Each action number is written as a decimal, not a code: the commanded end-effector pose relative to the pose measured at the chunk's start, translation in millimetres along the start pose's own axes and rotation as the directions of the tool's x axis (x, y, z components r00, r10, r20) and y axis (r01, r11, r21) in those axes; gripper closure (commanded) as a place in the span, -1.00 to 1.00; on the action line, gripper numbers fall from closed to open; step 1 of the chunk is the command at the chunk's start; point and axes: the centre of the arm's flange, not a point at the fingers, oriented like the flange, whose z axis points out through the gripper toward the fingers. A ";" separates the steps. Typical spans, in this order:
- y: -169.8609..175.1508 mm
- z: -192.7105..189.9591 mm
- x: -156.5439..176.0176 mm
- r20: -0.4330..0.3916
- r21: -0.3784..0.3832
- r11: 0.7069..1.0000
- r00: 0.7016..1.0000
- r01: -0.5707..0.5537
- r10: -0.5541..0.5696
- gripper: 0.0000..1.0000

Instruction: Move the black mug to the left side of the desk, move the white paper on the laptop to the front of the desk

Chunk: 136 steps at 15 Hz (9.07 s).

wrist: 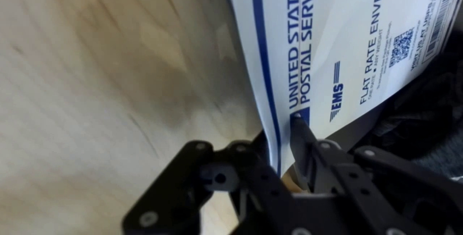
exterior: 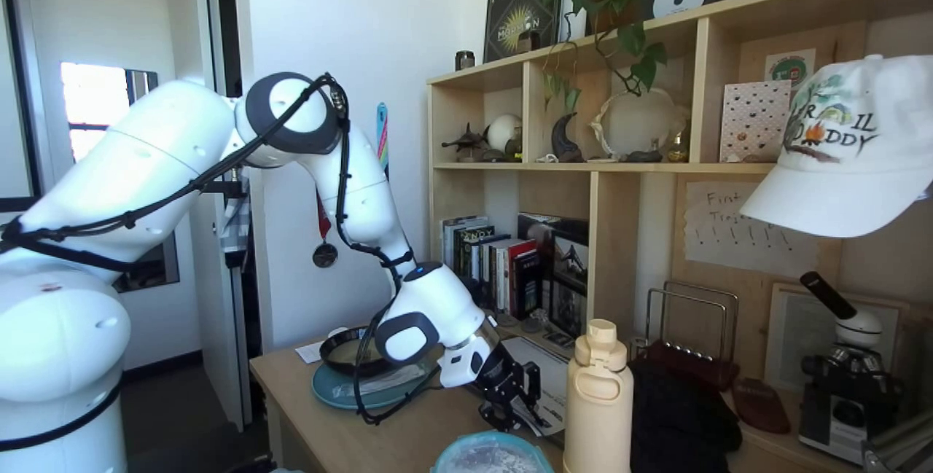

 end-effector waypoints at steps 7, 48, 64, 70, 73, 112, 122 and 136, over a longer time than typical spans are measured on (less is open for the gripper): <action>33.8 -6.9 14.0 0.024 0.029 0.999 0.999 0.031 -0.032 0.94; 97.3 -139.6 78.6 0.086 -0.155 0.943 0.955 0.293 -0.282 0.94; 126.8 -122.8 103.1 0.084 -0.310 0.911 0.962 0.273 -0.259 0.95; 137.9 -117.7 115.5 -0.019 -0.327 0.927 0.979 0.184 -0.201 0.95; 141.1 -115.5 123.4 -0.091 -0.322 0.936 0.980 0.140 -0.178 0.94; -44.7 -164.9 55.2 0.141 0.062 0.655 0.644 0.753 -0.752 -1.00; -105.8 -184.7 43.1 0.160 0.033 0.502 0.492 0.864 -0.856 -1.00; -139.8 -229.0 44.3 0.313 -0.174 0.513 0.541 0.841 -0.780 -1.00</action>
